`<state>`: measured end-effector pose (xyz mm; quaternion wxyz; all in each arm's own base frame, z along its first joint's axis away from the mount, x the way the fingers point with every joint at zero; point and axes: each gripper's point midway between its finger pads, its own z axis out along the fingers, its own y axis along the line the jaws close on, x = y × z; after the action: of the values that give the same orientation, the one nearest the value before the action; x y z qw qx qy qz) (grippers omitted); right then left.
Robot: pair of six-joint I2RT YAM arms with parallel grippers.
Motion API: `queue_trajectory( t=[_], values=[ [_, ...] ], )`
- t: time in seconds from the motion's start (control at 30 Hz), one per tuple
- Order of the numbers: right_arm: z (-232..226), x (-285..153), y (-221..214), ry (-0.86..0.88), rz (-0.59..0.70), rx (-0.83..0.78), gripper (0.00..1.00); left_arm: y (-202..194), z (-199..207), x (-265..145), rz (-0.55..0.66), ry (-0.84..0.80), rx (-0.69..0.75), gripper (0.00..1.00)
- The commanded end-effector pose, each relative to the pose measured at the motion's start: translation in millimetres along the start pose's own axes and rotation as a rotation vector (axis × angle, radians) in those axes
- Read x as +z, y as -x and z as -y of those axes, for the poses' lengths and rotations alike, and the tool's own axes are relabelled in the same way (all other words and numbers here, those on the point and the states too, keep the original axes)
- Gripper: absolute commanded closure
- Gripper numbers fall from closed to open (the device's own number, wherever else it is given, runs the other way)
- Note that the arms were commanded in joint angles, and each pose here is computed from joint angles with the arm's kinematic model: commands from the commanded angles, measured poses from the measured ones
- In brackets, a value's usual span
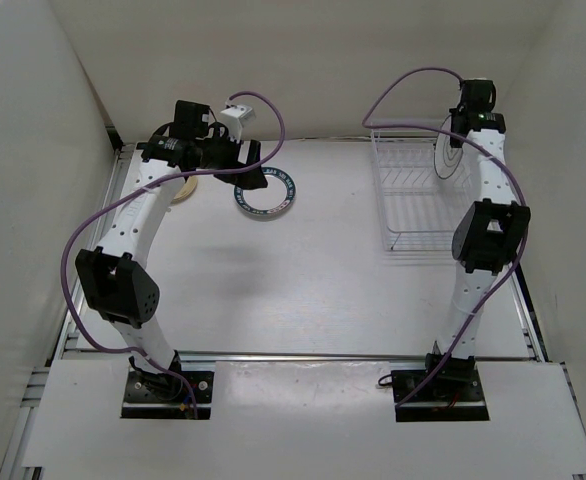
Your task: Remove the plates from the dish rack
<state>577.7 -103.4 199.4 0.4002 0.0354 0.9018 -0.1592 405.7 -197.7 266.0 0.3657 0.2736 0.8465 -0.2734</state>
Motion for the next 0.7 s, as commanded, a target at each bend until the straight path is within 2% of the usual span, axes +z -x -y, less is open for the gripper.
queue_trajectory(
  t=[0.0,0.2,0.4,0.5,0.57,0.6,0.67],
  values=[
    [19,-53,59,-0.093,0.188,0.056,1.0,10,11,-7,0.033,-0.042,0.02,0.01],
    [32,-90,81,-0.179,0.265,0.053,1.0,11,12,-5,0.034,-0.052,0.02,0.01],
    [34,-142,102,-0.137,0.348,0.093,1.0,19,10,-2,0.052,-0.05,-0.001,0.01],
    [-18,-175,104,0.226,0.371,0.073,1.0,29,6,-2,0.078,-0.026,-0.019,0.01],
    [-57,-203,87,0.496,0.332,0.045,1.0,31,3,4,0.078,-0.026,-0.039,0.01],
    [-90,-226,77,0.726,0.31,0.032,1.0,36,9,2,0.092,-0.052,-0.043,0.01],
    [-119,-248,58,0.942,0.254,0.041,1.0,39,11,7,0.094,-0.083,-0.055,0.01]
  ],
)
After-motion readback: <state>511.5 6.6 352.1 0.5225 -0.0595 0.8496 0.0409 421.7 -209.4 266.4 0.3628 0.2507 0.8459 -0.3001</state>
